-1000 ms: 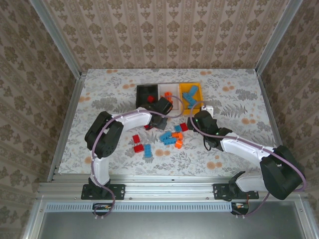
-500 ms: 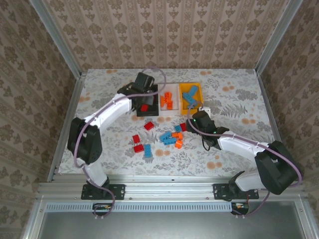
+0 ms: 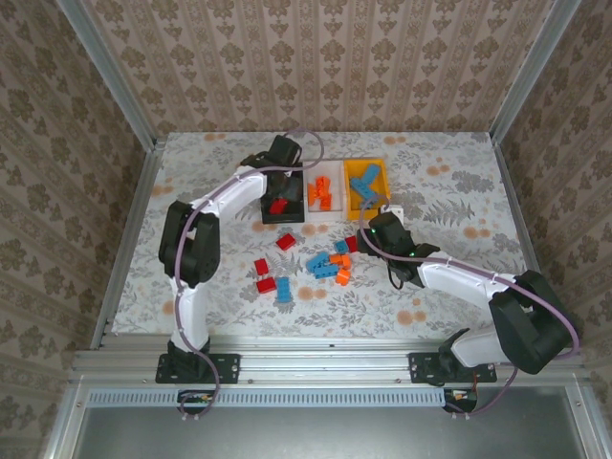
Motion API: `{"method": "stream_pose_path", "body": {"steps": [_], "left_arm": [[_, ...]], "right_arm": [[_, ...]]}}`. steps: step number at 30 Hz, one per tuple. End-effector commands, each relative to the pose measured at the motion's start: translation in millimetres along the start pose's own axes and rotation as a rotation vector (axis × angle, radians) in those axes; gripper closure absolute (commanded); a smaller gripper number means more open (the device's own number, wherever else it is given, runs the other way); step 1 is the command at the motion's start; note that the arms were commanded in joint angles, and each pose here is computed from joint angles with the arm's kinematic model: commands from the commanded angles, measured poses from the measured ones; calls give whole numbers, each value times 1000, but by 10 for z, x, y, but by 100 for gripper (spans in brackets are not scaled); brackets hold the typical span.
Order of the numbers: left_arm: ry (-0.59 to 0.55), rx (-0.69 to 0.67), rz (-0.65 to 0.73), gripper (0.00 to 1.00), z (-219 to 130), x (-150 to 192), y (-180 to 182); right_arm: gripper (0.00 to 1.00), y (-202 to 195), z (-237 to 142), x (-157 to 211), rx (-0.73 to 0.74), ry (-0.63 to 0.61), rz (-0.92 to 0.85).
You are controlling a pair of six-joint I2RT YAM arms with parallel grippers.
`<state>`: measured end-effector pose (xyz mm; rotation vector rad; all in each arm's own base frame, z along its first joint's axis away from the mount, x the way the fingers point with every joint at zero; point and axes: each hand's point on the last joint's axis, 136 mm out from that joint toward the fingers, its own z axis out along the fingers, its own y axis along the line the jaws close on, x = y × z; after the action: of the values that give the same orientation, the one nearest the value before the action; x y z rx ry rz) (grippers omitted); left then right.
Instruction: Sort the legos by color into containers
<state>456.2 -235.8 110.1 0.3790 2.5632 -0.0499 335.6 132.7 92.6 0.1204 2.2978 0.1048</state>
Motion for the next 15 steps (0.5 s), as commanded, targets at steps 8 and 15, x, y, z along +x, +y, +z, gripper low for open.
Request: {"method": "stream_pose_path", "body": {"steps": [8,15], "left_arm": [[-57,48,106,27,-698,667,-200],[30,129,149,26,-345,1291,-339]], "right_arm": [[17,37,-126,-141,-22,-36,11],[18,53,-98,-119,-26,-27,12]]}}
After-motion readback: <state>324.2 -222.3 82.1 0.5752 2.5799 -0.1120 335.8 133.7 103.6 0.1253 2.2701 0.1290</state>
